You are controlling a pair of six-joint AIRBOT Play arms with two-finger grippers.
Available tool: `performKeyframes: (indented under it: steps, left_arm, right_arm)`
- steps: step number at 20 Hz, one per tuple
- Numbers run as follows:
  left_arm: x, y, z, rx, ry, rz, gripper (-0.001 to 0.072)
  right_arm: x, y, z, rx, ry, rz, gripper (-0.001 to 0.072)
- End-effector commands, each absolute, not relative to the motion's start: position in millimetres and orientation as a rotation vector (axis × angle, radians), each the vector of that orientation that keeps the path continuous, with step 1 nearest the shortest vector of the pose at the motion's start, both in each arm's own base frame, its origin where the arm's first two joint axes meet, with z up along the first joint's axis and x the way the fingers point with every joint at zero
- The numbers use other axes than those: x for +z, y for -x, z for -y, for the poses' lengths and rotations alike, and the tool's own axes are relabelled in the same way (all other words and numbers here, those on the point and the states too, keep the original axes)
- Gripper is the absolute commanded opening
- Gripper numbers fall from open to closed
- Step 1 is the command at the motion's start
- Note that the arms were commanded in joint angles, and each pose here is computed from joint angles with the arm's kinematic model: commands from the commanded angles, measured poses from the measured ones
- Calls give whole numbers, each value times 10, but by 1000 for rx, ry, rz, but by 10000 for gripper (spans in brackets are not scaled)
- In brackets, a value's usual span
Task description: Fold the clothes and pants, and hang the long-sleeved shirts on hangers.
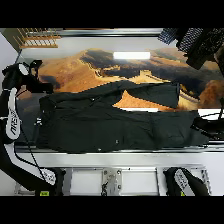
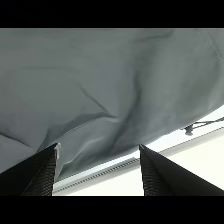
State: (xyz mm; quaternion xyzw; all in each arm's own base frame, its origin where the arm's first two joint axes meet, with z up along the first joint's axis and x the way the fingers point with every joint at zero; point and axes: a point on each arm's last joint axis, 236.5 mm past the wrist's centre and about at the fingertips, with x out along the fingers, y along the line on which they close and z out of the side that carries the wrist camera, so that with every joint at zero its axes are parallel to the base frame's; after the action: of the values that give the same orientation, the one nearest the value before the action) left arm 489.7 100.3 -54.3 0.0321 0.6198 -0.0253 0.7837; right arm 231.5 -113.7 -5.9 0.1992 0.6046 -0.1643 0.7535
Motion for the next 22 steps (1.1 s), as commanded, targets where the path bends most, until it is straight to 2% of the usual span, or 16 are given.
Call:
performKeyframes:
  steps: [1, 11, 19, 20, 22]
  left_arm:
    - [-702, -5059, -1034, -144, -180, -1339, 567]
    - [-1125, -5073, -997, -205, -148, -1380, 567]
    - [-1164, -4833, -926, -225, -100, -1482, 566]
    - [-1164, -4834, -929, -208, -85, -1484, 541]
    - [-1162, -4838, -929, -194, -69, -1484, 184]
  right_arm:
    - [-65, -2295, 1110, -353, -442, -1330, 534]
    - [-73, -2266, 1091, -350, -446, -1345, 533]
    - [-73, -2268, 1091, -350, -446, -1344, 534]
    - [-71, -2270, 1092, -350, -445, -1343, 534]
    - [-69, -2280, 1098, -351, -444, -1338, 533]
